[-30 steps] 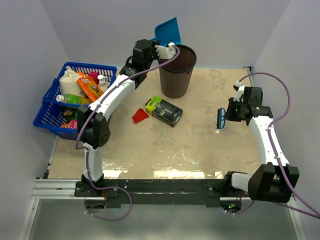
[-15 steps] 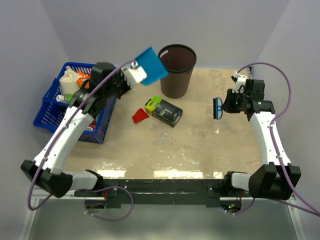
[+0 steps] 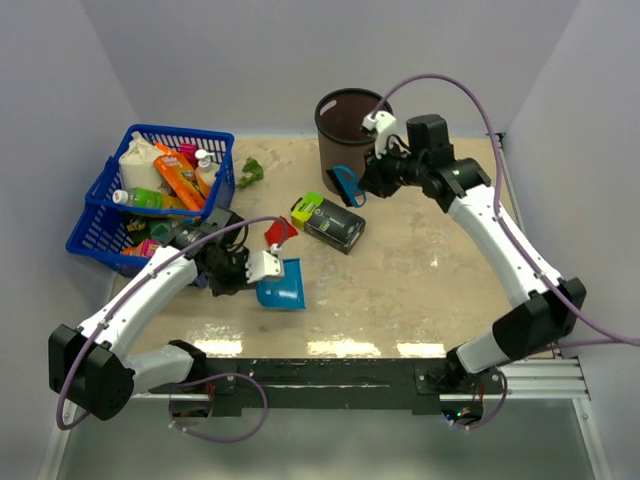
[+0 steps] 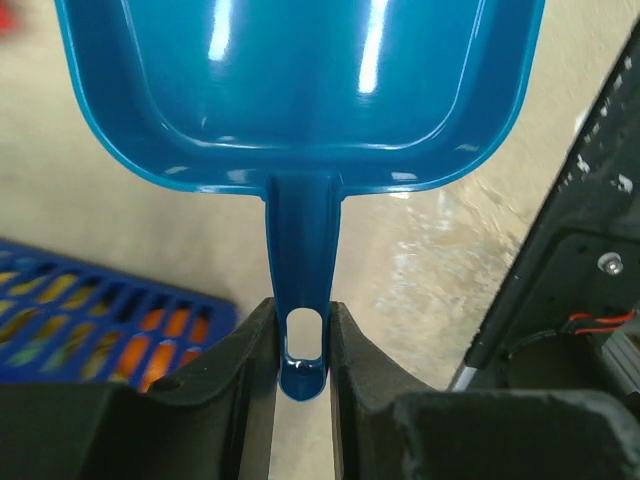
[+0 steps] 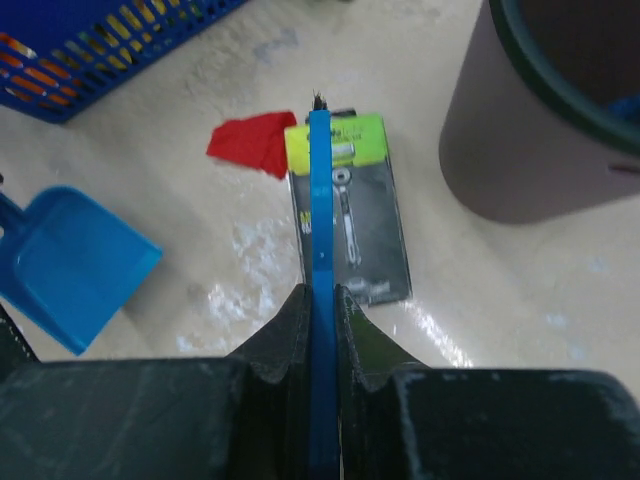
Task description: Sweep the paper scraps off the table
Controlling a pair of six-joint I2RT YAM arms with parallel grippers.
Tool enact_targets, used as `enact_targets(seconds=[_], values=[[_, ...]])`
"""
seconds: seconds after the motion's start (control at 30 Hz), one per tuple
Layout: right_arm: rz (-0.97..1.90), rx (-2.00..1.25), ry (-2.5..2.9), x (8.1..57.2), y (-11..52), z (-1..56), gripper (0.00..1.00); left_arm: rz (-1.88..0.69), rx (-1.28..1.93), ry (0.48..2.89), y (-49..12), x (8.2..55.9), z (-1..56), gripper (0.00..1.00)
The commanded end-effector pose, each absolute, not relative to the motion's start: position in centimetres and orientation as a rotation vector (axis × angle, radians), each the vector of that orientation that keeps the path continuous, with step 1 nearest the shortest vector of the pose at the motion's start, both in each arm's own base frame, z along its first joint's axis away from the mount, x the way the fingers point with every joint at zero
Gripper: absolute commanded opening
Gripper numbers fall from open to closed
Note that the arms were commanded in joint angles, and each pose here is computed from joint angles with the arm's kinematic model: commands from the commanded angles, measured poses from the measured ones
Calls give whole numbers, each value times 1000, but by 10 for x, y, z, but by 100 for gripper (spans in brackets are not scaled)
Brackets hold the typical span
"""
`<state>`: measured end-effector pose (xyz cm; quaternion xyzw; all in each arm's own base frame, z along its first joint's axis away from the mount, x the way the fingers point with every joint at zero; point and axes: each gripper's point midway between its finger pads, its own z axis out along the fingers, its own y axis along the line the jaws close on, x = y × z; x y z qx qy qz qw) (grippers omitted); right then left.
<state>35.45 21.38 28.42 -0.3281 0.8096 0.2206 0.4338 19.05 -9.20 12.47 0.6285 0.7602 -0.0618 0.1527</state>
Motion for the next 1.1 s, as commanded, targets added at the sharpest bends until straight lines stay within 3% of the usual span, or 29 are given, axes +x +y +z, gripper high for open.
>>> enact_targets(seconds=[0.0, 0.2, 0.23, 0.43, 0.47, 0.87, 1.07], values=[[585, -860, 1882, 383, 260, 315, 0, -255, 1899, 2232, -83, 164, 87, 0], [618, -761, 1811, 425, 331, 338, 0, -217, 1937, 2259, -70, 153, 48, 3], [594, -735, 1860, 441, 342, 314, 0, -202, 1940, 2256, -68, 152, 45, 4], [591, -655, 1785, 471, 417, 309, 0, -125, 1969, 2266, -49, 135, 30, 4], [587, -622, 1828, 485, 426, 281, 0, -110, 1966, 2260, -47, 135, 30, 4], [625, -421, 1495, 558, 468, 277, 0, -37, 1936, 2290, -38, 135, 44, 3], [593, -406, 1517, 575, 468, 235, 0, -5, 1901, 2315, -36, 138, 54, 3]])
